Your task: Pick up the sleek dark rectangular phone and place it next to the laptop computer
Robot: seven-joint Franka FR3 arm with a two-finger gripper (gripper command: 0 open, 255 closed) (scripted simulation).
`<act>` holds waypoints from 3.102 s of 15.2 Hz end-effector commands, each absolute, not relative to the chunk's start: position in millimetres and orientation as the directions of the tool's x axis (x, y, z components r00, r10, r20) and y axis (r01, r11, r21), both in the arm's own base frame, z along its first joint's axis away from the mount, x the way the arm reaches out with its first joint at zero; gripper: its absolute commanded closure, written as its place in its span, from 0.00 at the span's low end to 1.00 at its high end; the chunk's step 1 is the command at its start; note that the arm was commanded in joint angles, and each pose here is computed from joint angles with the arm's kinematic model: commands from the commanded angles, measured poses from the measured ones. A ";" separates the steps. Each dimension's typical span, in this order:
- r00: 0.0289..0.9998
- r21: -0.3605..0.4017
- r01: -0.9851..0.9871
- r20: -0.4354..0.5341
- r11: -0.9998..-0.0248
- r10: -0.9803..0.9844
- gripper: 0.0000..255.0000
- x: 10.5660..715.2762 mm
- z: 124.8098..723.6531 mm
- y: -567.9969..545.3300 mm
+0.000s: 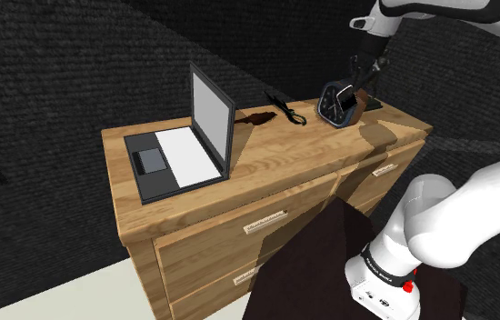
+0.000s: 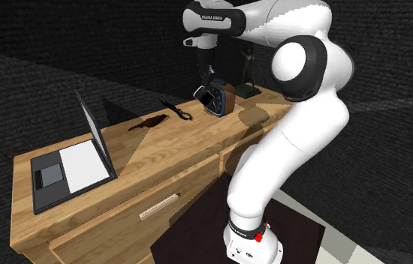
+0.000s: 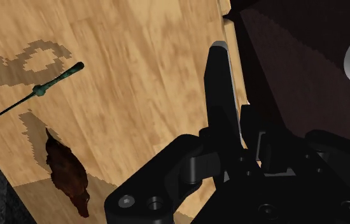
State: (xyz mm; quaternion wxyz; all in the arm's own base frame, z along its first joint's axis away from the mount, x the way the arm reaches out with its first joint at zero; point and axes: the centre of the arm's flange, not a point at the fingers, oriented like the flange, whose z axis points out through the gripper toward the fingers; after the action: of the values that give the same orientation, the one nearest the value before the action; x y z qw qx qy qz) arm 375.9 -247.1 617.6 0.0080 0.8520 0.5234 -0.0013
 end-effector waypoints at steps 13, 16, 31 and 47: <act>0.452 0.012 0.892 -0.011 -0.452 0.892 1.00 379.9 684.8 -233.7; 0.452 0.012 0.892 -0.011 -0.452 0.892 1.00 391.2 684.8 -195.7; 0.452 0.012 0.892 -0.011 -0.452 0.892 1.00 447.8 684.8 -5.9; 0.452 0.012 0.892 -0.011 -0.452 0.892 1.00 483.7 653.1 114.7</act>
State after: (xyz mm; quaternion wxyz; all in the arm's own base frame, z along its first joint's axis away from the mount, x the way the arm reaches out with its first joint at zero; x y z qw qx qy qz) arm 483.2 114.6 658.3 0.0078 0.8521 0.5234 -0.0016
